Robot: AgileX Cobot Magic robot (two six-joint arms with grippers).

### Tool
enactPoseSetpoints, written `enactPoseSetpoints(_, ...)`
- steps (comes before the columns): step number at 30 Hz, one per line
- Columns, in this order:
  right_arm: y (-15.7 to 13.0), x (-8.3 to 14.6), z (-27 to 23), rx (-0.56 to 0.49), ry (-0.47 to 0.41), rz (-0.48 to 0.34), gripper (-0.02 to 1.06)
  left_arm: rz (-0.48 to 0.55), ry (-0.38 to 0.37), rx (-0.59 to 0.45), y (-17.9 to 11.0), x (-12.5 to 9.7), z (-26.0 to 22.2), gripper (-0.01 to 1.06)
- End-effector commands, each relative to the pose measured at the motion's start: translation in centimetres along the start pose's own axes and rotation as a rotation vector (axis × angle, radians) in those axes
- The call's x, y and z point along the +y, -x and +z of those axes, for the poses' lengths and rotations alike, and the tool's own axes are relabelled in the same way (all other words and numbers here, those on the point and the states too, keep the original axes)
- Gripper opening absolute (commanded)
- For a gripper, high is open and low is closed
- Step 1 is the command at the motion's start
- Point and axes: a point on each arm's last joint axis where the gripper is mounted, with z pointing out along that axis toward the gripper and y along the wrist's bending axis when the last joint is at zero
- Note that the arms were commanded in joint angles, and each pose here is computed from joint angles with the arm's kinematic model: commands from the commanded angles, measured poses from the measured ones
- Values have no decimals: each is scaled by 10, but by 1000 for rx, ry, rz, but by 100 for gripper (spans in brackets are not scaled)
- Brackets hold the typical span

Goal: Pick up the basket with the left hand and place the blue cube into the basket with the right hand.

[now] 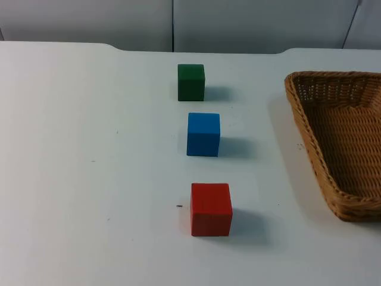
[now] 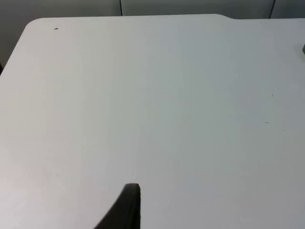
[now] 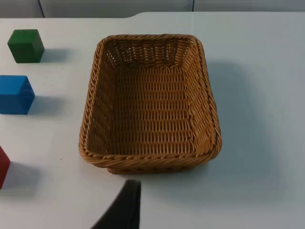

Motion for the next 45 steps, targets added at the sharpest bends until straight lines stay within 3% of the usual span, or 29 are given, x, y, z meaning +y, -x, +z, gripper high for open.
enactPoseSetpoints(1, 0, -1, 1, -8, -6, -4, 104, 0, -12, -6, -1, 0, 1, 105)
enactPoseSetpoints(11, 0, -1, 1, -8, -6, -4, 104, -32, -34, 18, 9, -2, 4, 105)
enactPoseSetpoints(23, 0, -1, 1, -8, -6, -4, 104, -72, -123, -13, 76, -9, 25, 105)
enactPoseSetpoints(33, 0, -1, 1, -8, -6, -4, 104, -51, -362, 13, 133, -29, 80, 104)
enactPoseSetpoints(45, 0, -1, 1, -8, -6, -4, 104, -115, -635, 87, 161, -49, 159, 104)
